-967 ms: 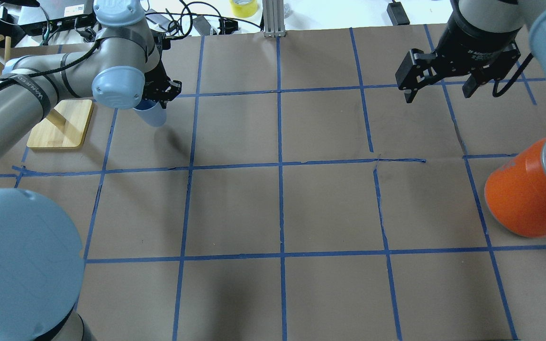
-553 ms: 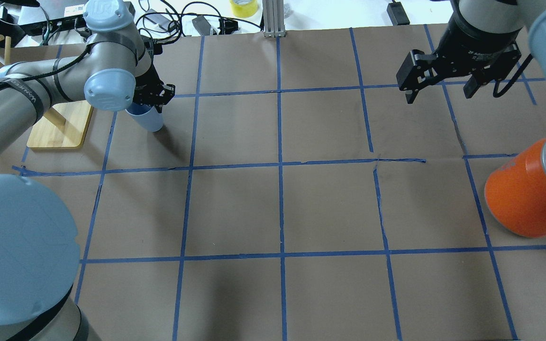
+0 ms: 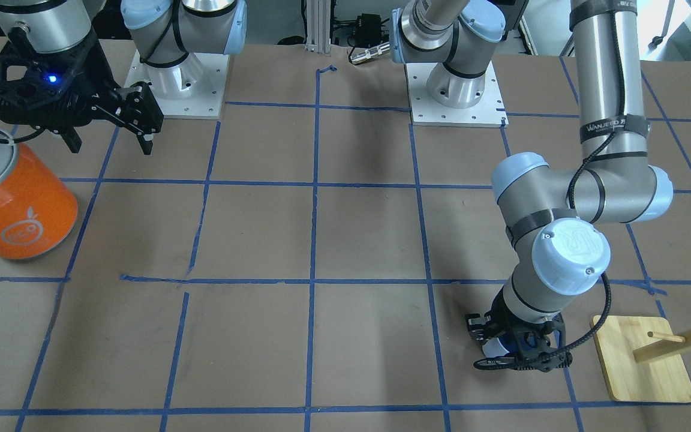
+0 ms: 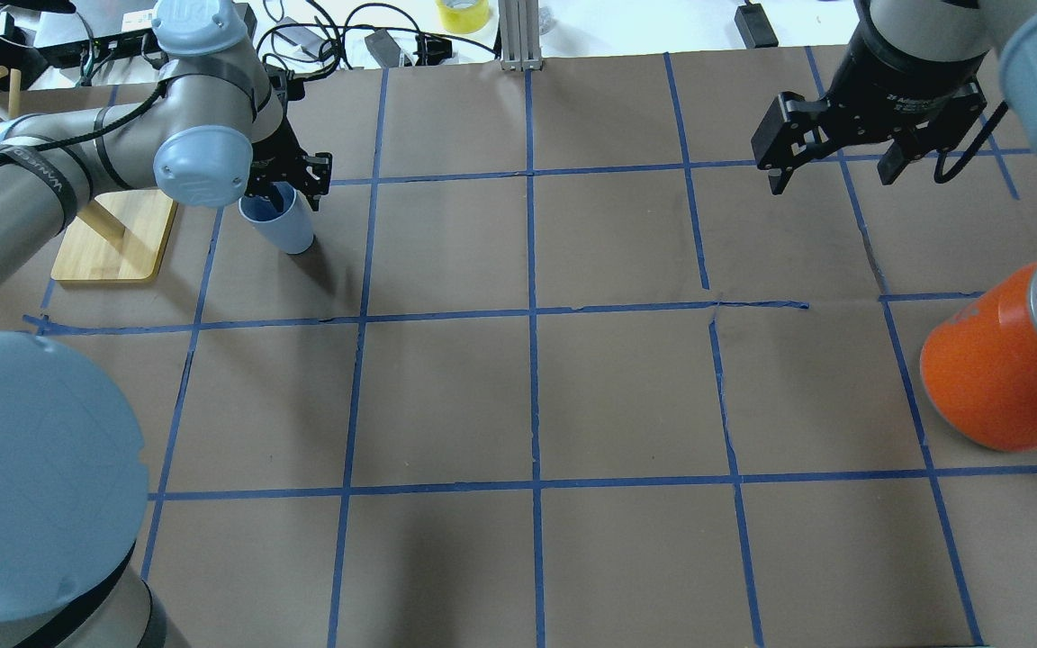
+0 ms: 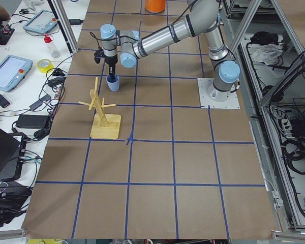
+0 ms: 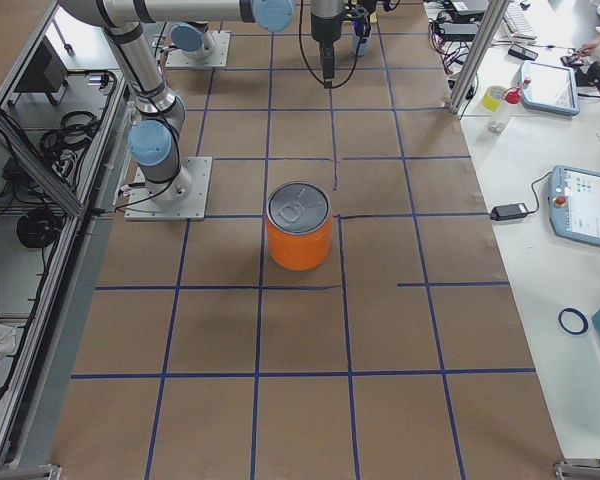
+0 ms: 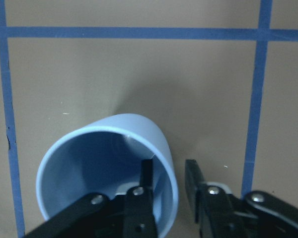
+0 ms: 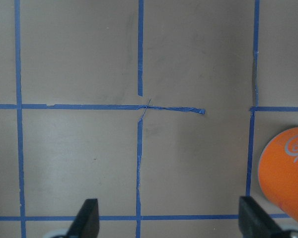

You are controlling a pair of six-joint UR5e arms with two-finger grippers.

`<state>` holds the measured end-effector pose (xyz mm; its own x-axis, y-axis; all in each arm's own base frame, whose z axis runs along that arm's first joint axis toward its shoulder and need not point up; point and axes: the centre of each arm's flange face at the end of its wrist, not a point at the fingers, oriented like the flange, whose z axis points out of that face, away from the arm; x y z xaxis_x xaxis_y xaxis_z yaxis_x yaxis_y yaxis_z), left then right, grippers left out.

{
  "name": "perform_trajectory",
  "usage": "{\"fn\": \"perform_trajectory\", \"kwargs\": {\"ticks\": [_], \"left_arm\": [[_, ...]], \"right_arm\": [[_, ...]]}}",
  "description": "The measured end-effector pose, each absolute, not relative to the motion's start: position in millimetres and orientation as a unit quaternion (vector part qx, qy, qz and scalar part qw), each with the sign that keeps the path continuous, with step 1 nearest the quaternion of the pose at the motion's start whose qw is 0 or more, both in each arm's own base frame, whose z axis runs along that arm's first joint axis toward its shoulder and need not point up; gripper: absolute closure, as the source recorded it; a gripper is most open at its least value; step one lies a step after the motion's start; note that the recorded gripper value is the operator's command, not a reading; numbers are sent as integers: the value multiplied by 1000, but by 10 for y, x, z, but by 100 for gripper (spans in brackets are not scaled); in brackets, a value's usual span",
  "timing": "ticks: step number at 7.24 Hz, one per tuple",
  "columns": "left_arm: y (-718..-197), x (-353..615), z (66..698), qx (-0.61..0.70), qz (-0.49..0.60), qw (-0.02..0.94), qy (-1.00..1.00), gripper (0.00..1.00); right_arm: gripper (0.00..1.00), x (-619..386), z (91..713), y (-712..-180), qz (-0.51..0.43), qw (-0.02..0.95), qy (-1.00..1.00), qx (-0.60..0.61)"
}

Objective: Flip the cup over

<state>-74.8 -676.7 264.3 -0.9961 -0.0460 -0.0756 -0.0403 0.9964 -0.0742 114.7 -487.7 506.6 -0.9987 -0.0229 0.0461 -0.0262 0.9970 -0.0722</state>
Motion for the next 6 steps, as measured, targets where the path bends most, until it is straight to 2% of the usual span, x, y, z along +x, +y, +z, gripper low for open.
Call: {"fn": "perform_trajectory", "kwargs": {"ticks": [3, 6], "left_arm": [[-6438, -847, 3574, -19, -13, 29, 999, 0], [-5787, -921, 4578, -19, -17, 22, 999, 0]], "right_arm": [[0, 1141, 5070, -4877, 36, 24, -999, 12], [0, 1142, 5076, -4881, 38, 24, -999, 12]]}}
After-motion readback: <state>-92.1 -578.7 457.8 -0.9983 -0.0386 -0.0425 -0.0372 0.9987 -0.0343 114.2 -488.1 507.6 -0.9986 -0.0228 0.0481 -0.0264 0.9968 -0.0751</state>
